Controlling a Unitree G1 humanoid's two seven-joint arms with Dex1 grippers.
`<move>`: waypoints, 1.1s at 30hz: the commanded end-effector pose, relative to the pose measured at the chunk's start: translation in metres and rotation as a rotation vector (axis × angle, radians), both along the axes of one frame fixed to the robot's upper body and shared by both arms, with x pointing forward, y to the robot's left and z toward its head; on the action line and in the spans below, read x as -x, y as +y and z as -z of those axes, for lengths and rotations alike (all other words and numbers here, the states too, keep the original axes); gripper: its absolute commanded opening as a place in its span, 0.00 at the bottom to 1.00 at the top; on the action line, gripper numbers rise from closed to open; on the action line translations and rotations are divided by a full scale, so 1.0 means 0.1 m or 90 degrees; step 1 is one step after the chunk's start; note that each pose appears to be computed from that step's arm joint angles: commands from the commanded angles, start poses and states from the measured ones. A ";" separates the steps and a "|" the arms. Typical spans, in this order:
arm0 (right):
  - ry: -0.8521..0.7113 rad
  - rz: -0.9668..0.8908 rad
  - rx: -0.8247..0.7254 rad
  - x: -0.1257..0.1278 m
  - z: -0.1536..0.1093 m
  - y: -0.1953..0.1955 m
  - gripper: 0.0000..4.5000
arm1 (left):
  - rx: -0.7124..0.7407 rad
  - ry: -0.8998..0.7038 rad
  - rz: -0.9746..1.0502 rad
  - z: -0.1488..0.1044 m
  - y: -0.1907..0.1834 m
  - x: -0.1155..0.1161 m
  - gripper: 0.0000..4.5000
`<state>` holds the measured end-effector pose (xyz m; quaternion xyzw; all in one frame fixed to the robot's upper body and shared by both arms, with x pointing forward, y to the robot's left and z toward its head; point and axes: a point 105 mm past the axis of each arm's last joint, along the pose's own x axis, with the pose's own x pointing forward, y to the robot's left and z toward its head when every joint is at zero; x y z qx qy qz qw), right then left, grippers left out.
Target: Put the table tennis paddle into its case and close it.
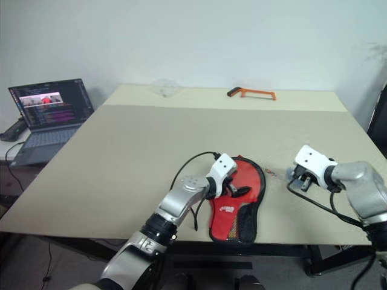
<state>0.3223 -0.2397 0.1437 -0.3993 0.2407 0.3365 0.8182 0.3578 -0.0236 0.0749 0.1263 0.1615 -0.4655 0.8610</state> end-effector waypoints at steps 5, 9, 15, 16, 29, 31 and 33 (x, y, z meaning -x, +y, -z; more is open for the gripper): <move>0.142 -0.200 0.034 0.66 -0.05 0.22 0.05 | -0.058 0.103 -0.002 0.49 0.08 0.12 1.00; 0.231 -0.281 0.024 1.01 0.12 0.39 0.05 | -0.063 0.104 0.005 0.50 0.06 0.13 1.00; 0.315 -0.386 -0.010 1.47 0.30 0.65 0.05 | -0.073 0.105 0.009 0.51 0.06 0.13 1.00; 0.332 -0.408 -0.021 1.56 0.31 0.70 0.05 | -0.077 0.105 0.010 0.51 0.06 0.13 1.00; 0.340 -0.416 -0.061 1.73 0.40 0.86 0.05 | -0.066 0.098 0.020 0.45 0.06 0.10 1.00; 0.280 -0.355 -0.053 1.41 0.28 0.72 0.05 | -0.046 0.081 0.027 0.37 0.05 0.08 1.00; 0.239 -0.318 -0.051 1.21 0.20 0.63 0.05 | -0.031 0.064 0.034 0.30 0.04 0.06 1.00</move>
